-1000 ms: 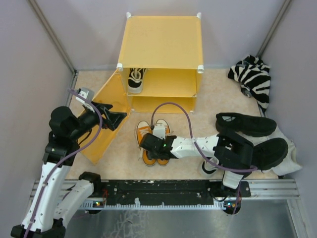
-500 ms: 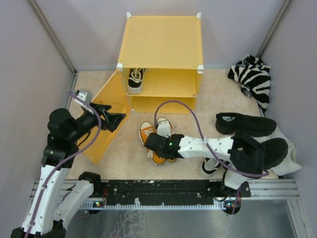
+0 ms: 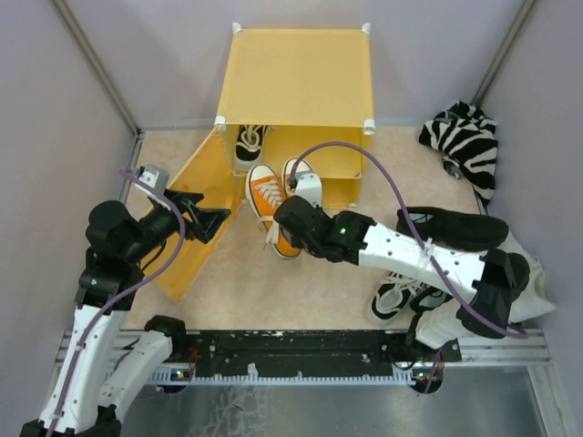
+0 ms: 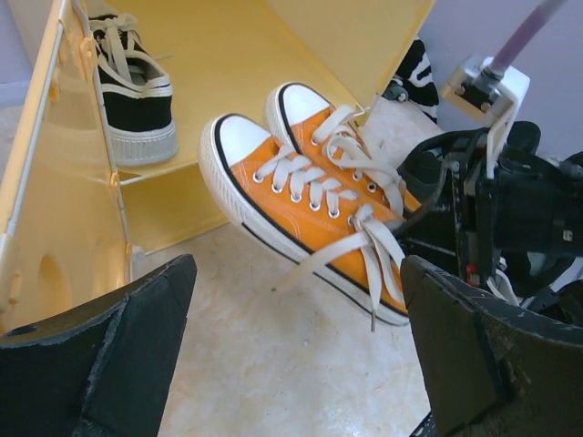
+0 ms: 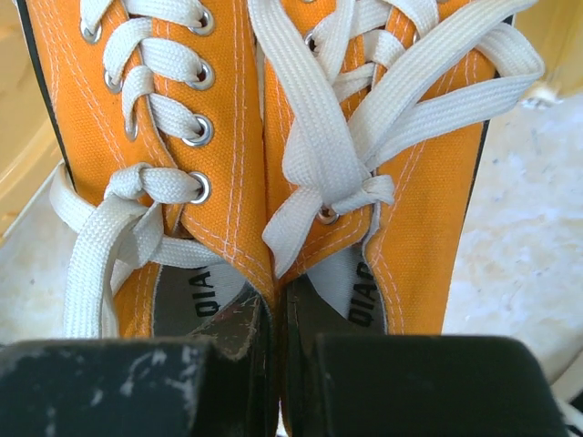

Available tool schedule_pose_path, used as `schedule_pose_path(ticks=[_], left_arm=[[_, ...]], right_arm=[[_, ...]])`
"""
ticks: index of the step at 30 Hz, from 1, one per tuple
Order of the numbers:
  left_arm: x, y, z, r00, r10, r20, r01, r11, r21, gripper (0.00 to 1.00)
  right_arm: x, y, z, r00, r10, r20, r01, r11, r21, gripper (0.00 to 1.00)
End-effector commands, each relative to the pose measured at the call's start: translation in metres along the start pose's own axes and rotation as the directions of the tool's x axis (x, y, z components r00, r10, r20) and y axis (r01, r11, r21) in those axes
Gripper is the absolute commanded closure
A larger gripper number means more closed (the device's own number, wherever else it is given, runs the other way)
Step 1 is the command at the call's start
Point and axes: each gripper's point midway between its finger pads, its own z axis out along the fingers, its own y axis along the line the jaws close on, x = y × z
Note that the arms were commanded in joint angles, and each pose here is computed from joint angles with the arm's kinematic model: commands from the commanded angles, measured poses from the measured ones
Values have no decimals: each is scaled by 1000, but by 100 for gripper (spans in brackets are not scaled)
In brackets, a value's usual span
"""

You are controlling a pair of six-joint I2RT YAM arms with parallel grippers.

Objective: Place and organize the shoes in the shoe cabinet

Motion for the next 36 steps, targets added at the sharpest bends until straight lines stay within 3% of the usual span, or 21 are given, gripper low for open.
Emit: schedule_pose_path(ticks=[1,16,28,36], left_arm=[[-7,-3,-3,1000,24,17,-24,1000,2,1],[-5,0,1,1000,21,4,-21,1000,-3,1],[-1,3,3,1000,20,-8,-20,1000,-11,1],[-1,5,4,1000,25,-9,-25,999,-20,1]], right_arm=[[-96,-5,-19,962,118,246,-108,993,-53,100],[-211,-61,23,906,116,406,-130,991,6,100],[-253,-86,54,851,73,520,-122,991,59,100],[-260,-102,80,861,43,507,-115,987,112,100]])
